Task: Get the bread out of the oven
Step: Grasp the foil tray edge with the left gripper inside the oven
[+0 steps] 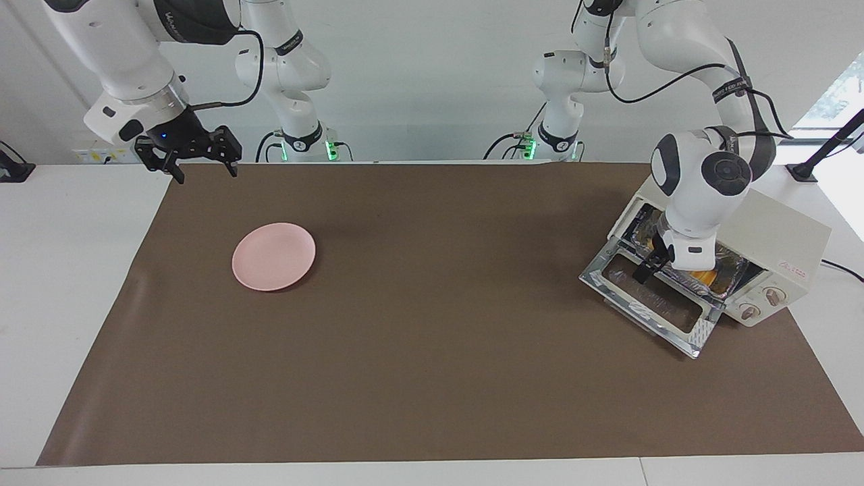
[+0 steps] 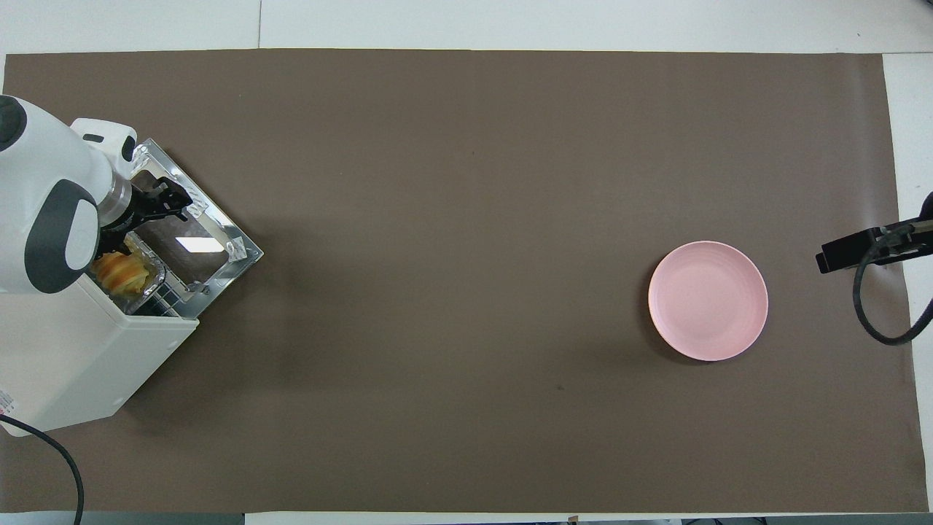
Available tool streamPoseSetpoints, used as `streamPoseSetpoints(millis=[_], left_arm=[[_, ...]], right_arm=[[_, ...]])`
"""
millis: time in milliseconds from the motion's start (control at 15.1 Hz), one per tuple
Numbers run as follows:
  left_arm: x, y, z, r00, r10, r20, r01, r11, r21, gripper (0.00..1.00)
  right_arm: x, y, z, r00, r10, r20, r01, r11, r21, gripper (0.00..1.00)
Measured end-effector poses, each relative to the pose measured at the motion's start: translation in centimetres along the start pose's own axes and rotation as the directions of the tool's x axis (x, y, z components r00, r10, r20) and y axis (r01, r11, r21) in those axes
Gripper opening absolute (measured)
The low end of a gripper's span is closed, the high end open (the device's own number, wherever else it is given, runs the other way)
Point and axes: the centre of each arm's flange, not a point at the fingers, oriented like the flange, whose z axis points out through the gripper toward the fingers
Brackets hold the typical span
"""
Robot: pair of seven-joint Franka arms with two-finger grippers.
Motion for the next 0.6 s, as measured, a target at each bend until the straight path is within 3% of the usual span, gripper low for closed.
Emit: streamPoseSetpoints(millis=[465,598], left_arm=[[-0.18,-0.01,0.26,1.000,0.002,0.001,-0.002,1.000,0.001,0.04],[-0.26,0.67,-0.44,1.000,0.015,-0.017,-0.015,1.000,-0.011,0.01]], right_arm=[[0.00,0.00,0.00,1.000,0.000,0.000,0.000,1.000,0.000,1.00],[0.00,0.00,0.00,1.000,0.000,0.000,0.000,1.000,0.000,1.00]])
